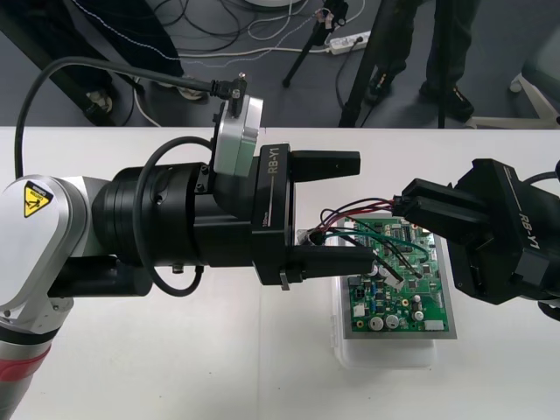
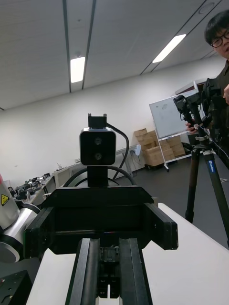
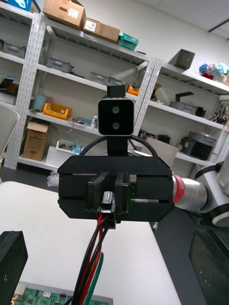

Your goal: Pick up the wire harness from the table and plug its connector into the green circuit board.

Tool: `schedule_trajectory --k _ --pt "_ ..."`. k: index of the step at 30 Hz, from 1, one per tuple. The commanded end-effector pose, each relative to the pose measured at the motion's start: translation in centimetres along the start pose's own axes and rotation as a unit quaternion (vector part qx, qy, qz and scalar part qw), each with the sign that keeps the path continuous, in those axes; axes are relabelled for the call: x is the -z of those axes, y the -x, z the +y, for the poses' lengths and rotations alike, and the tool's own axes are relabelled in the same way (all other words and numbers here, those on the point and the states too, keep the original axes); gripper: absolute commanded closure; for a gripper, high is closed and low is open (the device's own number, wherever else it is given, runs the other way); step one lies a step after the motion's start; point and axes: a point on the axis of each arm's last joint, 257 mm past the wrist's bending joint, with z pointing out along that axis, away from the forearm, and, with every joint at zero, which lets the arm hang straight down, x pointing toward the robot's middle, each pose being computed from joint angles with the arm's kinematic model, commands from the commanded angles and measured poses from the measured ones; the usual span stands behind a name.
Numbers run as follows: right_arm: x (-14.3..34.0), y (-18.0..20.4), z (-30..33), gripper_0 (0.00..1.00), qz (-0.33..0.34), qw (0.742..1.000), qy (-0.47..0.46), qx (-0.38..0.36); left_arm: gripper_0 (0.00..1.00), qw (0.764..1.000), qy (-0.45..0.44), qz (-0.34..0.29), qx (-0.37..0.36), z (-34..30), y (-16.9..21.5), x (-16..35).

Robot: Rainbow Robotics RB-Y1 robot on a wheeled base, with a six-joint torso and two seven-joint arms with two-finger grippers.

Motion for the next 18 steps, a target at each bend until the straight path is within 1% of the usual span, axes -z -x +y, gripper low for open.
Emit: schedule_trajectory --k 1,5,18 --pt "-1.0 0.7 0.8 1.00 -0.013 0.999 0.020 0.021 0.00 0.998 -0.038 -0.024 -0.039 -1.3 1.1 -1.8" --pt "-1.1 0.7 0.8 1.00 -0.017 0.999 0.019 0.021 0.00 0.997 -0.040 -0.027 -0.056 -1.2 0.9 -1.7" --pt "-1.2 0.8 1.0 1.00 -0.023 0.999 0.022 0.020 0.00 0.996 -0.060 -0.033 -0.060 -2.2 1.3 -1.7"
